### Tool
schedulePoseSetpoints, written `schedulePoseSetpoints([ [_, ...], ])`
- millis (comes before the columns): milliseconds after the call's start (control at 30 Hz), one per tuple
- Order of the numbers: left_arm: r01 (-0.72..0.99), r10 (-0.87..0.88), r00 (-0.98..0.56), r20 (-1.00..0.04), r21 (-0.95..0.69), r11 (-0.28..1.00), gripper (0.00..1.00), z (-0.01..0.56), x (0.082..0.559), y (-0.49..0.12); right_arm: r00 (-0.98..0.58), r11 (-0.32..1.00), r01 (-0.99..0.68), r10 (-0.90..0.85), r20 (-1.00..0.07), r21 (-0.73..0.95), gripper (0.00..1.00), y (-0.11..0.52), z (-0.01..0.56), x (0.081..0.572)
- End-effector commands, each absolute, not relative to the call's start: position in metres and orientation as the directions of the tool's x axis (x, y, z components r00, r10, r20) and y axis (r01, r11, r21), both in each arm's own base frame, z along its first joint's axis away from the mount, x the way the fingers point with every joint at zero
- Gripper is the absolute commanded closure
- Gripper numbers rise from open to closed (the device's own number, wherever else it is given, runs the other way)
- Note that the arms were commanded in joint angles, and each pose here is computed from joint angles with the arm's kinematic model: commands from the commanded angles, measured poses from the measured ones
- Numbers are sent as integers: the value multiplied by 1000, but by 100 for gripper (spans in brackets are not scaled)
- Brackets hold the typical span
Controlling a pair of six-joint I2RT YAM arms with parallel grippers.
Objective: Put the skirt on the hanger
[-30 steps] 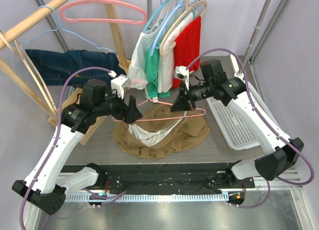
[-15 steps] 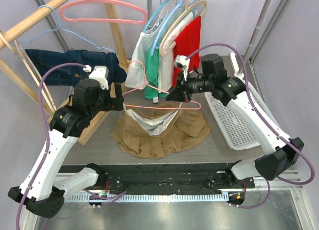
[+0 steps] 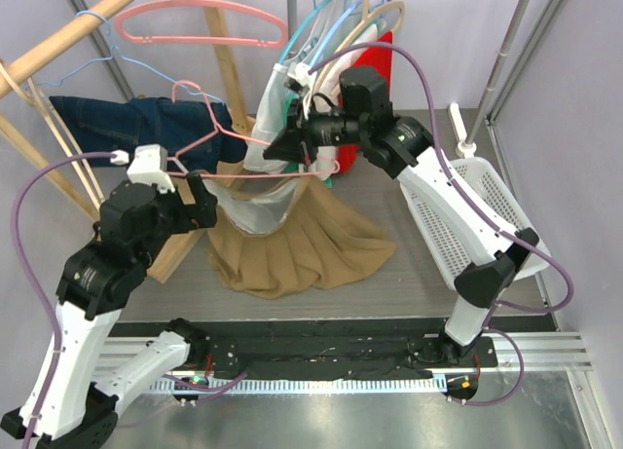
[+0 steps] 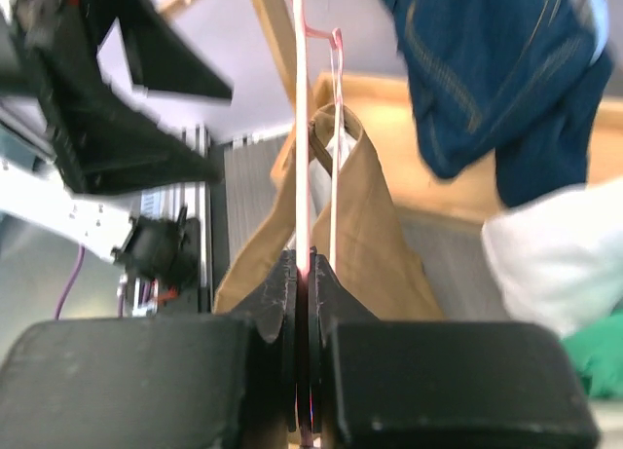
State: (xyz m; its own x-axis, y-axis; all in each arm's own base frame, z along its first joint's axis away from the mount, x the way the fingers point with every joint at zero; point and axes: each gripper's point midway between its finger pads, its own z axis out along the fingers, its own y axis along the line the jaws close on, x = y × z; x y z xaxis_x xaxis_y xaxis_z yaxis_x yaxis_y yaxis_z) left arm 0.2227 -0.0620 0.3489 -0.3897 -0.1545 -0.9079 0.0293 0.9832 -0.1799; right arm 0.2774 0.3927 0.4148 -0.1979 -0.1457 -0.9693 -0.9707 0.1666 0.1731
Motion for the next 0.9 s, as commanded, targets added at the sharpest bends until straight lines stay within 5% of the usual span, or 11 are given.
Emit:
schedulePoseSetpoints([
  [0,63,-216,-327,-920,-250,966,0,370,213,-64,-3,154,-988,89,-996,16,99,397,522,276],
  [367,226,-527,-80,-846,-530,818,0,432,219,-89,-124,145,-981,36,-992,127,99,419,474,261],
  [867,215,-615,-130,-778,-628,748,7,413,262,-118,-217,142,-964,71,-974,225,99,433,445,239],
])
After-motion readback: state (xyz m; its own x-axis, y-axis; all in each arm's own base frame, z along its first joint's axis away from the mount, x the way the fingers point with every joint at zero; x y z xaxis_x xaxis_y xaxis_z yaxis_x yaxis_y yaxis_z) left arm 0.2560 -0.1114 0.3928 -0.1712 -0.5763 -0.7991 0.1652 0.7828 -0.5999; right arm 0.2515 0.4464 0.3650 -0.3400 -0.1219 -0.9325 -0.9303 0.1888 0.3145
